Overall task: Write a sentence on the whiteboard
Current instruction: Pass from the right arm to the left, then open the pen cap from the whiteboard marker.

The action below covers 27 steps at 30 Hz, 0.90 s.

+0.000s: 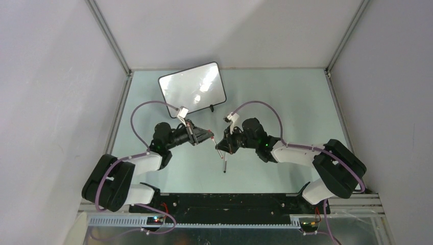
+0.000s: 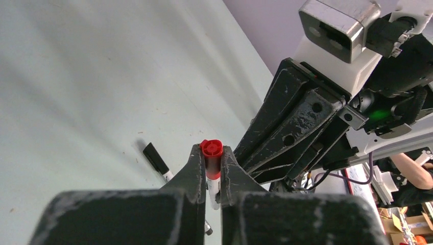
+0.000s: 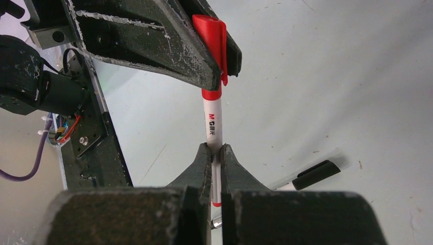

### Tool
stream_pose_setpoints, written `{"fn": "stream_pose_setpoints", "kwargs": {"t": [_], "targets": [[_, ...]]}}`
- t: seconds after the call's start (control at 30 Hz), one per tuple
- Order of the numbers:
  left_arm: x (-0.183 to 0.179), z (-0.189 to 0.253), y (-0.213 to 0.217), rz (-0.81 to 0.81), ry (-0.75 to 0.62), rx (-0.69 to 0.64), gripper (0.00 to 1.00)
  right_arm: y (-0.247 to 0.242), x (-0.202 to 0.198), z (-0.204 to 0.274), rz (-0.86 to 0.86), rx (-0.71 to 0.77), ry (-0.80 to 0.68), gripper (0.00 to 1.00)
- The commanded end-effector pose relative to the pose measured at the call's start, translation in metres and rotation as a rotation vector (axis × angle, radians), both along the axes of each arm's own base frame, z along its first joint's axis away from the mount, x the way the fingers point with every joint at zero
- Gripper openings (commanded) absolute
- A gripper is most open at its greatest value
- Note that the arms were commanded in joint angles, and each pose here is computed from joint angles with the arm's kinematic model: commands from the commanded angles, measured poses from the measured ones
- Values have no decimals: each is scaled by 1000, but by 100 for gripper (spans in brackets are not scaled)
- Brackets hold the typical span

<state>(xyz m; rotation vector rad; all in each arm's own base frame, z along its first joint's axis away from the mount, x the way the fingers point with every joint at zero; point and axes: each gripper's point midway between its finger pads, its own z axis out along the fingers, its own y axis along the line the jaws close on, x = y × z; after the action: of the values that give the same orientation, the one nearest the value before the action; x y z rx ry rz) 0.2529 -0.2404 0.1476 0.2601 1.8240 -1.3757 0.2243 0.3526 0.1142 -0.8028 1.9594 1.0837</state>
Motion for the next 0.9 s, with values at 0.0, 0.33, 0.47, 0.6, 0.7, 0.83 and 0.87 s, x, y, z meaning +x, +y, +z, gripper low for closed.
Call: {"fn": "stream_pose_setpoints", "kwargs": {"t": [0.0,0.33,0.47,0.6,0.7,0.83,0.87], "targets": [[-2,22,-9,-62,-66,-35,0,4,5,19,-11,49,-54,0],[-10,55,-1,-8,-147,-122,0,-18,10,45,-123,201,-84,95],[-3,105,1,43,-177,-298,0,-30,17,58,-164,300,-64,99],[4,147,1,30,-165,-495,0,-52,21,70,-249,421,-16,99],[10,163,-2,10,-142,-560,0,-71,21,96,-294,507,-70,99],[10,175,-3,25,-102,-626,0,-82,13,128,-316,550,-158,99],[8,181,-1,35,-109,-647,0,-85,10,142,-326,584,-179,99]]}}
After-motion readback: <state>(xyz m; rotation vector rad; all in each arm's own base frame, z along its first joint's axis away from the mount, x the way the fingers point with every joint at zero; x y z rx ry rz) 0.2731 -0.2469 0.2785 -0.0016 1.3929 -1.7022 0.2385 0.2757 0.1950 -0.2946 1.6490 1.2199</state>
